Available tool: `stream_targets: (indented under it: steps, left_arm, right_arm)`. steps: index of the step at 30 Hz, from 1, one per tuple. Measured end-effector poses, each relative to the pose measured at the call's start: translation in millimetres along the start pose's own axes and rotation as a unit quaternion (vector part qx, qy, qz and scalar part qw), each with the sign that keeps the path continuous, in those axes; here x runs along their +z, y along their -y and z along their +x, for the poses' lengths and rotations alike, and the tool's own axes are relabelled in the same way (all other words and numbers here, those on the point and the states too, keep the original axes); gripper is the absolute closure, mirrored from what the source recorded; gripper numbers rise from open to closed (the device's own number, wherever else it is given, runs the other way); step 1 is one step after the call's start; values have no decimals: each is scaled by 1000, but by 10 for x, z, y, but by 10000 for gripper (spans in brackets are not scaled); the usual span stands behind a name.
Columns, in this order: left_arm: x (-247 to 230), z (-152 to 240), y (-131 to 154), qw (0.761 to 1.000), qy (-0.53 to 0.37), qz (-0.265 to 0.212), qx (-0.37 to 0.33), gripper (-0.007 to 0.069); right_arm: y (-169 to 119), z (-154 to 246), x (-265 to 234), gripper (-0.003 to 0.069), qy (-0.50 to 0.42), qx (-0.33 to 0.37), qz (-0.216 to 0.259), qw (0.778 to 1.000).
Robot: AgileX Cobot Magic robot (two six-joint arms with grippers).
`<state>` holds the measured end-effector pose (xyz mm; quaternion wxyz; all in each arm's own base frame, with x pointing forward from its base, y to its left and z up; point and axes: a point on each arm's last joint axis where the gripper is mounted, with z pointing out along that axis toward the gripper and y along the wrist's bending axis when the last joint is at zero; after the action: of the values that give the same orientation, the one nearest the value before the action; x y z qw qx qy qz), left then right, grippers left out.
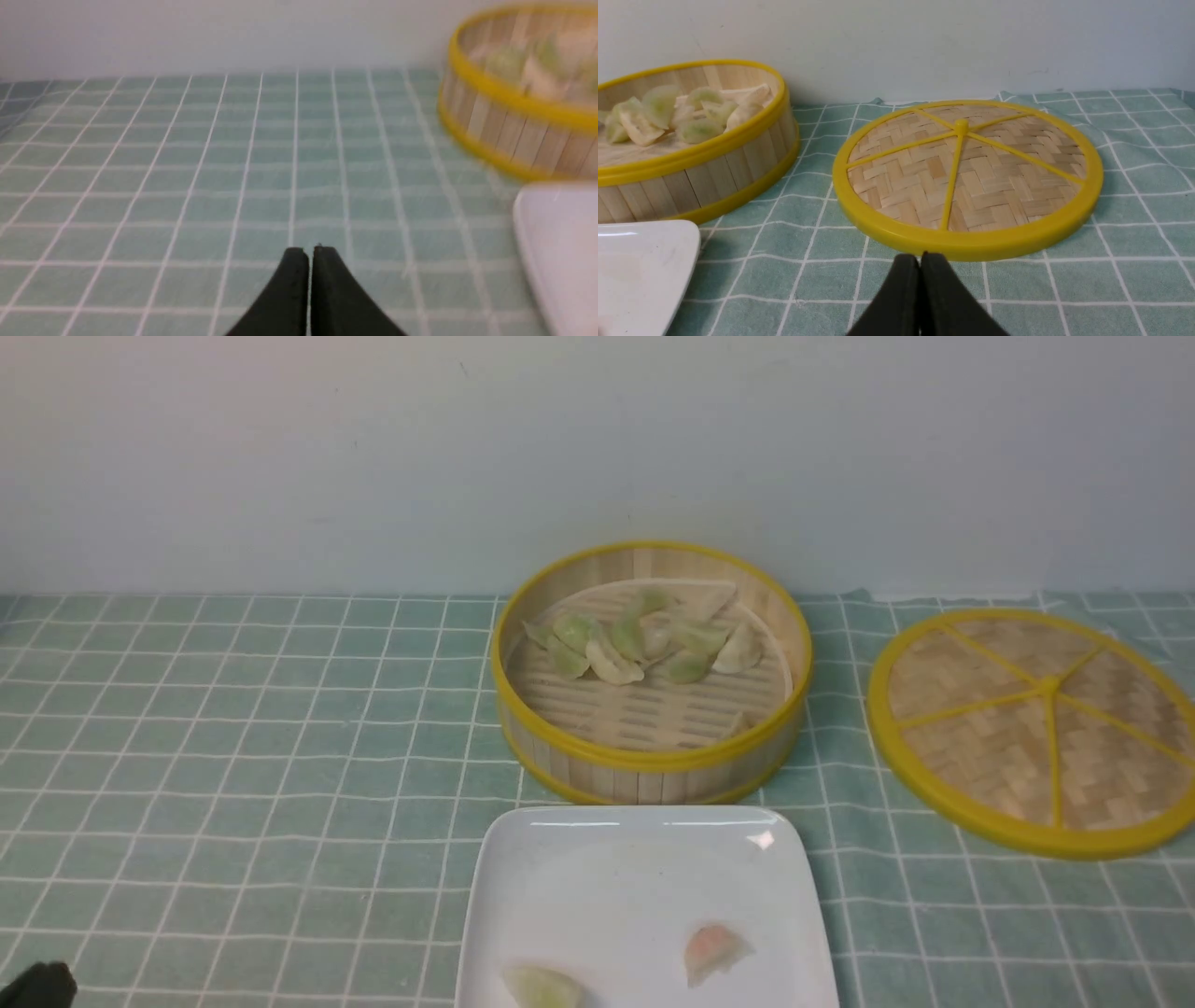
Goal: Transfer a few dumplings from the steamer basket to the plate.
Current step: Use the left arm to grab a dumpling from the steamer
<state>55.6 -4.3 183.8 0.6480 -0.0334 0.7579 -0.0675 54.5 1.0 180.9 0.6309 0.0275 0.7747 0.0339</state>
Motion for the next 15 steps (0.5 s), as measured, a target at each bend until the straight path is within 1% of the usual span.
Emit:
stream_targets:
  steps: [1, 2, 4, 6, 7, 8, 10, 11, 13, 14, 15]
  left_arm:
    - [-4, -80, 12, 997, 43, 10, -68, 631]
    - [-4, -89, 13, 996, 48, 11, -76, 631]
    - [-22, -201, 3, 983, 110, 18, -145, 631]
    - [-58, -318, -31, 964, 178, 19, -198, 631]
    - [-77, -364, -47, 957, 200, 26, -207, 631]
    - [-109, -428, -72, 941, 244, 19, -236, 631]
    - [-154, -522, -76, 927, 274, 27, -256, 631]
    - [-182, -605, -55, 923, 280, 35, -261, 631]
    - [-233, -852, 24, 928, 269, 54, -252, 631]
    - [-235, -882, 36, 931, 266, 55, -244, 631]
    - [-208, -976, 79, 942, 232, 55, -234, 631]
  right_arm:
    - [0, 0, 0, 673, 0, 0, 0, 1000]
    - [0, 0, 0, 673, 0, 0, 0, 1000]
    - [0, 0, 0, 673, 0, 0, 0, 1000]
    - [0, 0, 0, 673, 0, 0, 0, 1000]
    - [0, 0, 0, 673, 0, 0, 0, 1000]
    - [0, 0, 0, 673, 0, 0, 0, 1000]
    - [0, 0, 0, 673, 0, 0, 0, 1000]
    - [0, 0, 0, 673, 0, 0, 0, 1000]
    - [0, 0, 0, 673, 0, 0, 0, 1000]
    - [0, 0, 0, 673, 0, 0, 0, 1000]
    - [0, 0, 0, 673, 0, 0, 0, 1000]
